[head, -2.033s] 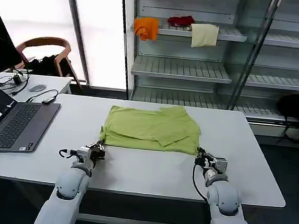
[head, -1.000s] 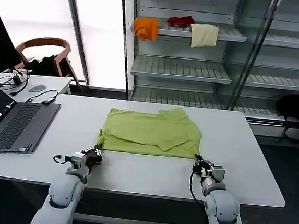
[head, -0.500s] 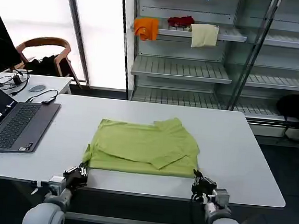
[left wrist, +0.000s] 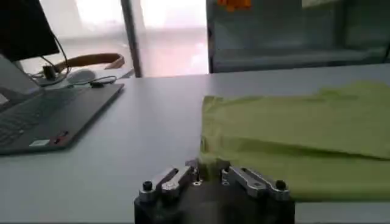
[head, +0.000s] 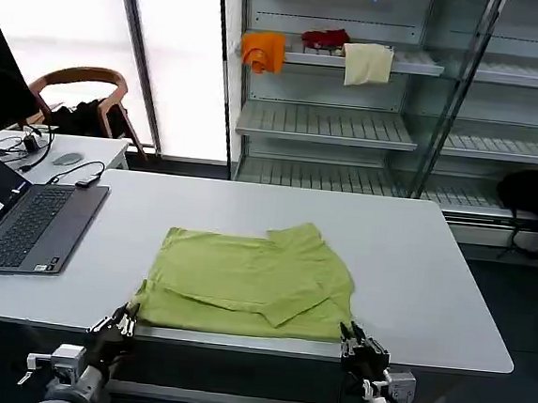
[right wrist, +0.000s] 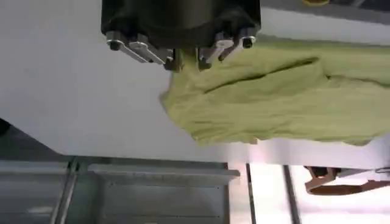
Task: Fold and organize the clothes.
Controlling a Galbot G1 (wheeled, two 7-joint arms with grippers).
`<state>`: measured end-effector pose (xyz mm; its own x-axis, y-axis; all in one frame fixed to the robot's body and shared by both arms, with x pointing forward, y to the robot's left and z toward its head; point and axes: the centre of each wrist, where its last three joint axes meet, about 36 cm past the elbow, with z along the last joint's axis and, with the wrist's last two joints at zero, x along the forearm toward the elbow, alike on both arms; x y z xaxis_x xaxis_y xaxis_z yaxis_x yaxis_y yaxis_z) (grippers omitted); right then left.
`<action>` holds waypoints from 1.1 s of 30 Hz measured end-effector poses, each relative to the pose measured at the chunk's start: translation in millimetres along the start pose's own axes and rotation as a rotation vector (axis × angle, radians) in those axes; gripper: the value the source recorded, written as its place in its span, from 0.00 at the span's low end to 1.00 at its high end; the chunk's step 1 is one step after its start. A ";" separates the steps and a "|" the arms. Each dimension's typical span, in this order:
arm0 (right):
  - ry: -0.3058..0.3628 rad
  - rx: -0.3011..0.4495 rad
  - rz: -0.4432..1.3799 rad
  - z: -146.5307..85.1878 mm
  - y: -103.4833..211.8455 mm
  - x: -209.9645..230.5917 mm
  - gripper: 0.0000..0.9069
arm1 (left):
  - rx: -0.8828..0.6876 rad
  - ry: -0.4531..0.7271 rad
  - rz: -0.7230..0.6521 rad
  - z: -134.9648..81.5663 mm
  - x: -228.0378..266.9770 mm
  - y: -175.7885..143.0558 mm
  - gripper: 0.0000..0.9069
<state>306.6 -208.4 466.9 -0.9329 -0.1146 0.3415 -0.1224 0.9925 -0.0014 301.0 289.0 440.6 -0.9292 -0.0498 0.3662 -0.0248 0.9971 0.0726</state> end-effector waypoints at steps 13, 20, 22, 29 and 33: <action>-0.110 -0.010 -0.021 -43.7 1.7 -91.8 1.00 | 0.003 -0.108 0.060 -53.8 -48.4 15.3 1.00; -0.071 -0.016 -0.027 -59.2 3.9 -175.2 1.00 | 0.024 -0.095 0.128 -72.4 -116.2 13.0 1.00; -0.058 -0.018 -0.025 -62.5 3.9 -192.7 1.00 | 0.022 -0.080 0.138 -75.3 -135.2 11.9 1.00; -0.011 -0.022 -0.026 -71.8 8.9 -242.0 1.00 | -0.002 -0.028 0.159 -84.8 -191.7 10.6 1.00; 0.013 -0.019 -0.023 -77.2 13.7 -264.0 1.00 | -0.016 0.002 0.149 -87.7 -214.7 13.2 1.00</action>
<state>577.3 -161.2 449.4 -0.9255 -0.1365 0.3533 -0.1369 0.9903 0.0240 532.5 307.7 444.3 -0.9214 0.0988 0.3758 0.1194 0.9923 0.0318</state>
